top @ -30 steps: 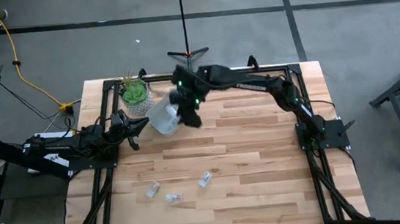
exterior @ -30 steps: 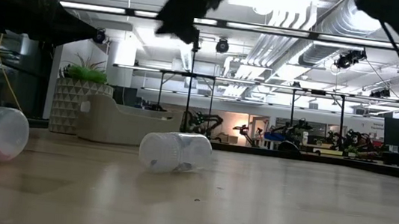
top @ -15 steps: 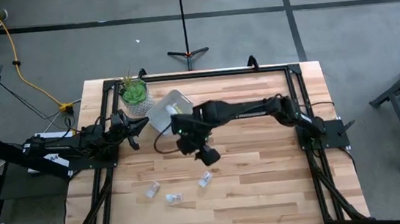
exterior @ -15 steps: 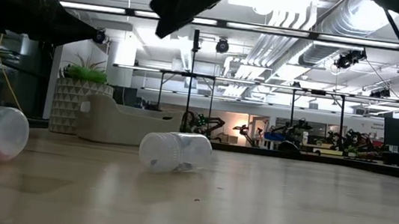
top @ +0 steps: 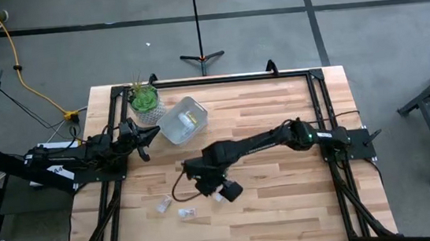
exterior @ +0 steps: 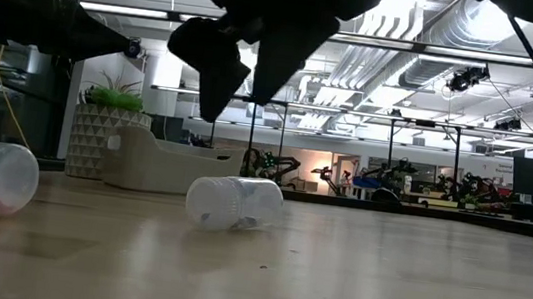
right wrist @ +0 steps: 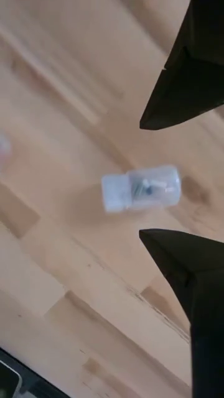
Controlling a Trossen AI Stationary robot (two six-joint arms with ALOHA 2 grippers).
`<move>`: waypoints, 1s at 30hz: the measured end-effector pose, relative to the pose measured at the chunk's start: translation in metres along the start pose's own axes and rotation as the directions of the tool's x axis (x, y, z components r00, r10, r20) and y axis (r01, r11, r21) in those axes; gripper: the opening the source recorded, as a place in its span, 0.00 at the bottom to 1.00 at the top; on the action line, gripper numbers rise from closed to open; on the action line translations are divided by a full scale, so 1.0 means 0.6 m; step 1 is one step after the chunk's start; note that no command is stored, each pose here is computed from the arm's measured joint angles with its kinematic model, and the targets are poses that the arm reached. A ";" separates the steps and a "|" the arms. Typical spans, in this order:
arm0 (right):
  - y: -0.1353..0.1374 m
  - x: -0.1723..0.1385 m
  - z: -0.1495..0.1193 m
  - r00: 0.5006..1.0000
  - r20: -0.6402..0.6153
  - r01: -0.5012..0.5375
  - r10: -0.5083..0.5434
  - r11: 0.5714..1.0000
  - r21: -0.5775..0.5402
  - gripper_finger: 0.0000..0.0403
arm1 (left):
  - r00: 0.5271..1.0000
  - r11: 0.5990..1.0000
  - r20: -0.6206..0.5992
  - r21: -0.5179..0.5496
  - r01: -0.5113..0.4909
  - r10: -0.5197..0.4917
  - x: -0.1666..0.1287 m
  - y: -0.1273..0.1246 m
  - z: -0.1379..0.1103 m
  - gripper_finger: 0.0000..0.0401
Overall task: Pick and place pill bottles into a basket
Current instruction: Put the right transparent pill bottle into the bin
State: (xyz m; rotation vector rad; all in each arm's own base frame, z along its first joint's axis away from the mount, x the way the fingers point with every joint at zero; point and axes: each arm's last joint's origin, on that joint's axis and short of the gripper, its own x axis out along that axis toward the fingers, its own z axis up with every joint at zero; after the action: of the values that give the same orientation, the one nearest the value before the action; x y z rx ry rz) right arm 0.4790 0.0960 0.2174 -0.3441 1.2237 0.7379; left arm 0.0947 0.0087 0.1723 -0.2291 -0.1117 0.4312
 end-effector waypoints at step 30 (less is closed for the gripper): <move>0.009 0.114 -0.027 0.974 -0.225 -0.011 0.017 1.000 0.029 0.51 | 1.000 1.000 0.000 -0.001 0.000 0.000 0.000 0.000 0.000 0.16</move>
State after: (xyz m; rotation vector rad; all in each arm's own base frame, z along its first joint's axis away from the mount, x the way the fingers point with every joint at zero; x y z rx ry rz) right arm 0.4741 0.1121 0.1491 -0.4051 1.4503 0.7072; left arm 0.0947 0.0087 0.1724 -0.2299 -0.1121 0.4307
